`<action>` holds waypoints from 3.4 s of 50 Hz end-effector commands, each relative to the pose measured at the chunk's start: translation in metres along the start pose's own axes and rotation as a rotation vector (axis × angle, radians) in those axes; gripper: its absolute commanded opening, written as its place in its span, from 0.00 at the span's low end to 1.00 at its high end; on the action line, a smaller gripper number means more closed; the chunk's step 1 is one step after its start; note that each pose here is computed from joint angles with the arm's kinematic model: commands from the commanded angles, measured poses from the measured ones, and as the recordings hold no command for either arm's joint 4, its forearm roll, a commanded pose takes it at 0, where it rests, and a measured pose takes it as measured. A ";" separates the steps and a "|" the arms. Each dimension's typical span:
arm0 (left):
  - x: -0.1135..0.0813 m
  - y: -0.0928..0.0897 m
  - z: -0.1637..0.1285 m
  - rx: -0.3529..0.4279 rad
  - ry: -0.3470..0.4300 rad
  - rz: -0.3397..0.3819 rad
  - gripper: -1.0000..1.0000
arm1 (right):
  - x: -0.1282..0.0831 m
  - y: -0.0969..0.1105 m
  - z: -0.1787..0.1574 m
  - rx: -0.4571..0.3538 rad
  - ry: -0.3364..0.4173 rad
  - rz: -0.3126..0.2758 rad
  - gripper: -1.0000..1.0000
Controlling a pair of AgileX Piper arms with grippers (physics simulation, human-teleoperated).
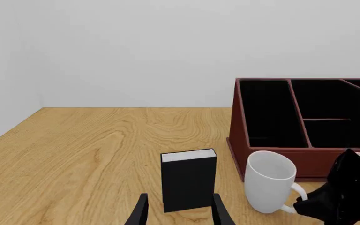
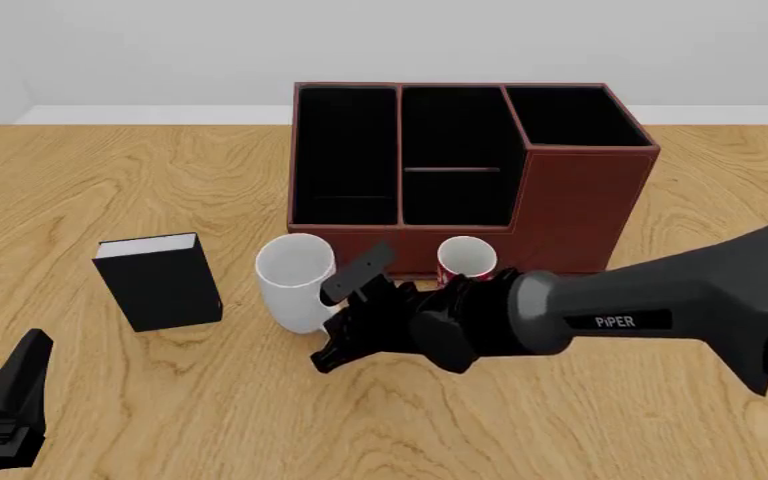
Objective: Pick up the white mug and place it to the right of the caddy.
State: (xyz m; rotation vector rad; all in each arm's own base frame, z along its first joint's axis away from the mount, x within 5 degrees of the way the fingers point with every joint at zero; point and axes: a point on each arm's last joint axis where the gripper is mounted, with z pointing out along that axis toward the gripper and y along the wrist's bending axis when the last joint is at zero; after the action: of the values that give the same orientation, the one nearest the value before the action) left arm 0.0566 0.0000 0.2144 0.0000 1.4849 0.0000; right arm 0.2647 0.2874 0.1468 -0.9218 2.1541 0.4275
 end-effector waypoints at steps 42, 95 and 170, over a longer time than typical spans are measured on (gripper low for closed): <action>0.000 0.000 0.000 0.000 0.000 0.000 1.00 | -0.017 0.001 -0.048 0.000 -0.077 -0.080 0.00; 0.000 0.000 0.000 0.000 0.000 0.000 1.00 | -0.051 -0.003 -0.169 0.028 -0.264 -0.149 0.00; 0.000 0.000 0.000 0.000 0.000 0.000 1.00 | -0.038 -0.041 -0.293 0.219 -0.374 -0.135 0.00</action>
State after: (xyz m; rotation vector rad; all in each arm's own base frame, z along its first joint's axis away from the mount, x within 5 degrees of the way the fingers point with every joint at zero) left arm 0.0566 0.0000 0.2144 0.0000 1.4849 0.0000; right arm 0.1712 0.1365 0.3634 -0.8480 1.7427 0.2937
